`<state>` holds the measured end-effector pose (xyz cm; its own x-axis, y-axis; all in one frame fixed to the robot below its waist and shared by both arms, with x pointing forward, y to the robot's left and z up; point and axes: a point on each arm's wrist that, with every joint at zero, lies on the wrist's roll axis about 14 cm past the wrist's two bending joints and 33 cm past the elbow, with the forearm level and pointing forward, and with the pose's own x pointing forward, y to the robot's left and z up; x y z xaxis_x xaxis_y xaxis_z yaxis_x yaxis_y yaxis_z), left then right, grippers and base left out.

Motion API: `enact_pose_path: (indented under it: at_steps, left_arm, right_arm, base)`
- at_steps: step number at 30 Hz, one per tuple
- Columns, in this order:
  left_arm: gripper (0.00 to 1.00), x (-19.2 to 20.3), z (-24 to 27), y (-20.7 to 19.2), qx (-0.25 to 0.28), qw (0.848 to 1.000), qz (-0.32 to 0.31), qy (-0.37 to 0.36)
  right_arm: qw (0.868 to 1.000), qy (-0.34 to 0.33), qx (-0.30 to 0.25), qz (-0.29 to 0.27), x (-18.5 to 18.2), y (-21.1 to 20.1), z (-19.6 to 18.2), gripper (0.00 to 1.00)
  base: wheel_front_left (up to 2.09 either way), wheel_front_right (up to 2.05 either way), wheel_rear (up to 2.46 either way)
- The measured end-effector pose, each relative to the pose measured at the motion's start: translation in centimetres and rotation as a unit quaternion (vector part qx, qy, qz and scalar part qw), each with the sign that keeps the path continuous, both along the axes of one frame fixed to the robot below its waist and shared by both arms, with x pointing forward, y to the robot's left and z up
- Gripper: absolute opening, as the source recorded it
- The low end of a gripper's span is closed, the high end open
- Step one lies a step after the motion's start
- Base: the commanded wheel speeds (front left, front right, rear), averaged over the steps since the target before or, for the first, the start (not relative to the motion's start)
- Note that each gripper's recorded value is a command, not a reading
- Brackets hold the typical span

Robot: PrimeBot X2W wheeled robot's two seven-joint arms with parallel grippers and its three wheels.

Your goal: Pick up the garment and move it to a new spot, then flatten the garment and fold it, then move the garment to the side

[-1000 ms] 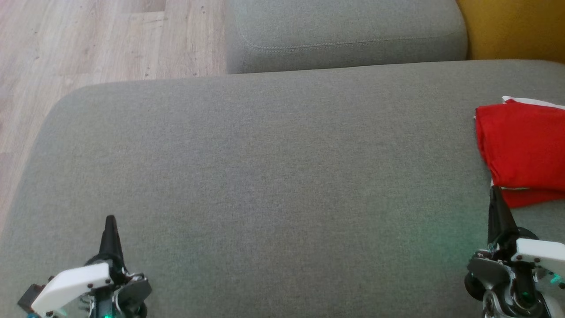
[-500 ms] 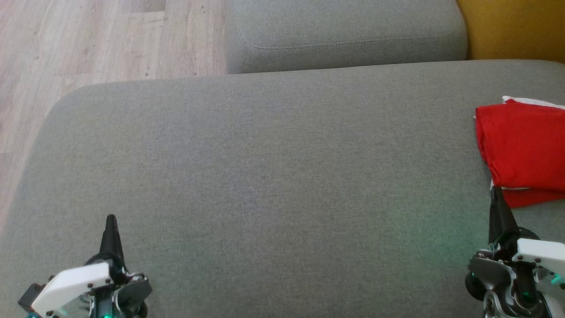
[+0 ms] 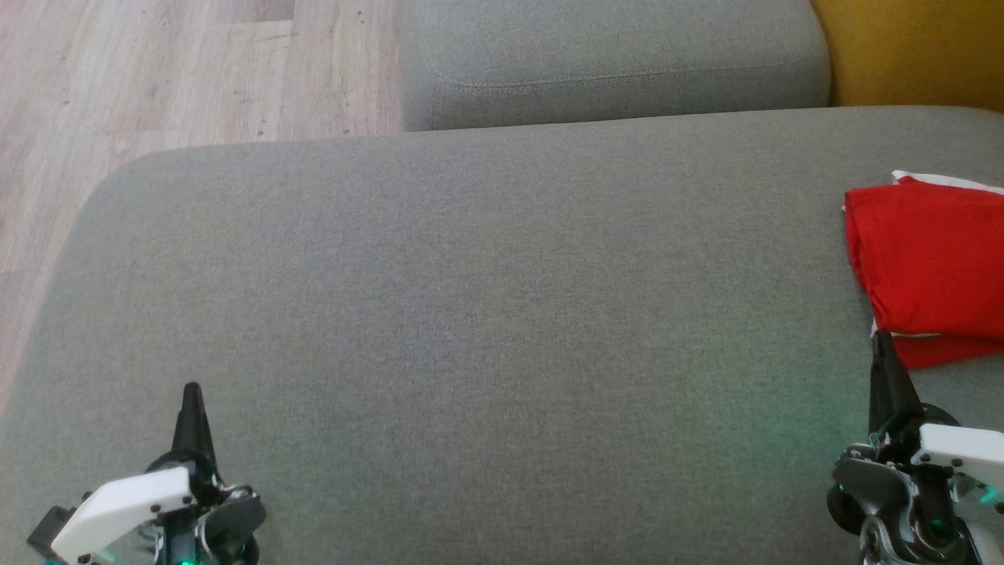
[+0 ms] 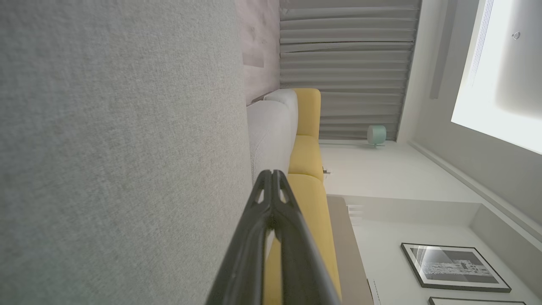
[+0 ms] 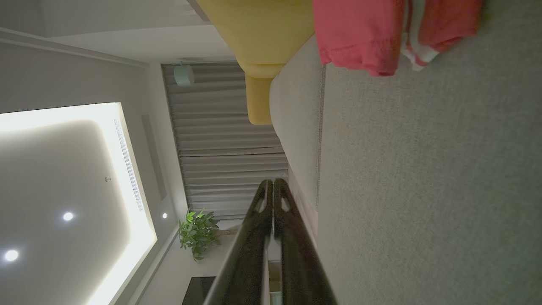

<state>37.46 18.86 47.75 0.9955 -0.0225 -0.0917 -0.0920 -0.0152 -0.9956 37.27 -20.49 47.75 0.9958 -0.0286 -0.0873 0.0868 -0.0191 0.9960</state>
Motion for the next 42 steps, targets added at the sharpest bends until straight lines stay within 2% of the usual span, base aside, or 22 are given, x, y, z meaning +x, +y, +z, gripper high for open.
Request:
enact_pose_path:
  at_steps: [42]
  left_arm:
    - [0.0,-0.01,0.0,0.08,-0.001,1.0,0.0,0.0]
  right_arm:
    - [1.0,0.0,0.001,0.001,-0.02,-0.08,-0.01,0.0]
  base:
    - [0.0,0.0,0.0]
